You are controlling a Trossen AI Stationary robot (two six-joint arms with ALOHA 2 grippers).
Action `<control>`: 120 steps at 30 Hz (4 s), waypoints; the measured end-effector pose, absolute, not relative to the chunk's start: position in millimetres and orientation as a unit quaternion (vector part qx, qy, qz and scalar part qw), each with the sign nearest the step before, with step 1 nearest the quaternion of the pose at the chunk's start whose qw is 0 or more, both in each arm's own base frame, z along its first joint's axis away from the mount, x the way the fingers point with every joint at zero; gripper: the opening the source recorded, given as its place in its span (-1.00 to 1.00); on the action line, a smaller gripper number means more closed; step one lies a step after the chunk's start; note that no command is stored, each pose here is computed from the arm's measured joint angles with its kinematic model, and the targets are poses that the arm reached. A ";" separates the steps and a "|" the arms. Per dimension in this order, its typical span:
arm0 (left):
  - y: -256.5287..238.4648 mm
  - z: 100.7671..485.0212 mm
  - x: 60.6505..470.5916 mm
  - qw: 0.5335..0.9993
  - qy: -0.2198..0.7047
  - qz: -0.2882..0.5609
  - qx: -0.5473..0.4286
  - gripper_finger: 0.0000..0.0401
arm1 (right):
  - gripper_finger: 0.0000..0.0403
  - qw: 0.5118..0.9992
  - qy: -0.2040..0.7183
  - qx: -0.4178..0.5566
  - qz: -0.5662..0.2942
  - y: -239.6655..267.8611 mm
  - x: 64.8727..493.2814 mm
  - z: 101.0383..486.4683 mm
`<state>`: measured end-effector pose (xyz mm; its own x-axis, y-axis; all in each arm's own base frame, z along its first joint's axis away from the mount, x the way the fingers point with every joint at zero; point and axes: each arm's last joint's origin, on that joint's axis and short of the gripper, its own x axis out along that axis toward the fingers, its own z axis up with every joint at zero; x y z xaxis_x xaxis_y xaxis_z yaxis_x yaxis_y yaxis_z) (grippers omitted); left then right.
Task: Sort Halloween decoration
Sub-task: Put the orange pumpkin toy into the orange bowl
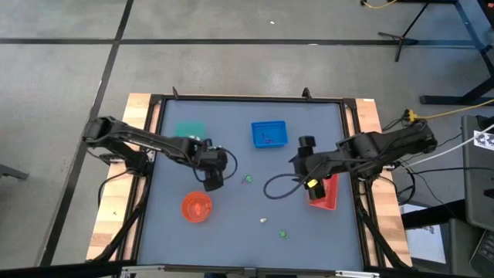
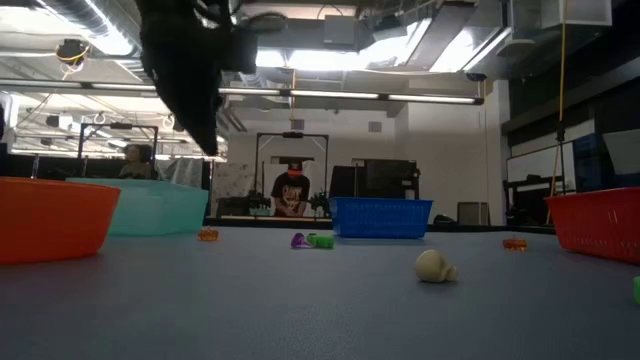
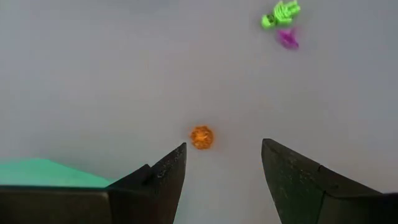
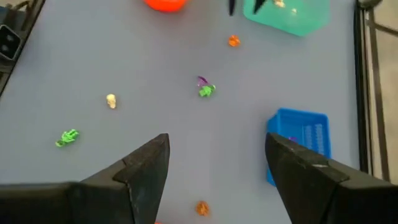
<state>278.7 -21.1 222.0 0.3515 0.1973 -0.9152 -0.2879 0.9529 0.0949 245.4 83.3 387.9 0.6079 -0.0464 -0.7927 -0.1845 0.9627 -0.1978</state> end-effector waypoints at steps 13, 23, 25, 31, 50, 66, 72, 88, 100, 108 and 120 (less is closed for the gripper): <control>-16.0 167.1 299.5 0.765 0.627 0.143 -0.029 -0.04 | 0.31 0.901 0.421 -0.098 0.016 74.8 226.0 324.6; 5.6 155.6 302.5 0.747 0.640 0.171 -0.048 -0.04 | 0.31 0.928 0.367 -0.040 0.054 78.1 227.3 261.7; 8.6 155.6 303.1 0.748 0.640 0.163 -0.056 -0.04 | 0.31 0.932 0.354 -0.031 0.067 79.4 228.8 253.7; 14.2 155.7 305.4 0.755 0.635 0.146 -0.076 -0.04 | 0.31 0.936 0.342 -0.017 0.080 80.1 228.3 239.7; 19.3 146.5 307.8 0.749 0.646 0.133 -0.067 -0.04 | 0.31 0.935 0.346 -0.009 0.077 80.0 227.9 238.3; 18.7 131.6 308.7 0.727 0.672 0.126 -0.071 -0.10 | 0.31 0.935 0.346 -0.009 0.077 80.0 227.9 238.3; 18.1 131.3 308.6 0.726 0.673 0.124 -0.072 -0.27 | 0.31 0.935 0.346 -0.009 0.077 80.0 227.9 238.3; 18.2 131.9 308.4 0.722 0.676 0.128 -0.074 -0.61 | 0.31 0.935 0.346 -0.009 0.077 80.0 228.0 238.2; 10.8 177.5 332.6 0.725 0.675 0.119 -0.059 -0.60 | 0.31 0.935 0.346 -0.009 0.077 80.0 228.0 238.2; -25.1 212.3 339.8 0.720 0.686 0.068 -0.080 -0.60 | 0.31 0.935 0.346 -0.009 0.077 80.0 228.0 238.1; -97.4 215.1 317.0 0.673 0.732 0.039 -0.097 -0.59 | 0.31 0.935 0.346 -0.009 0.077 80.0 228.0 238.1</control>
<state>317.0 -97.4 215.1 -0.0740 -0.0890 -0.9933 -0.1948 0.9781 -0.0731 228.0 80.0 238.1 0.7487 0.1376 -0.6484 -0.1502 0.9880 0.0362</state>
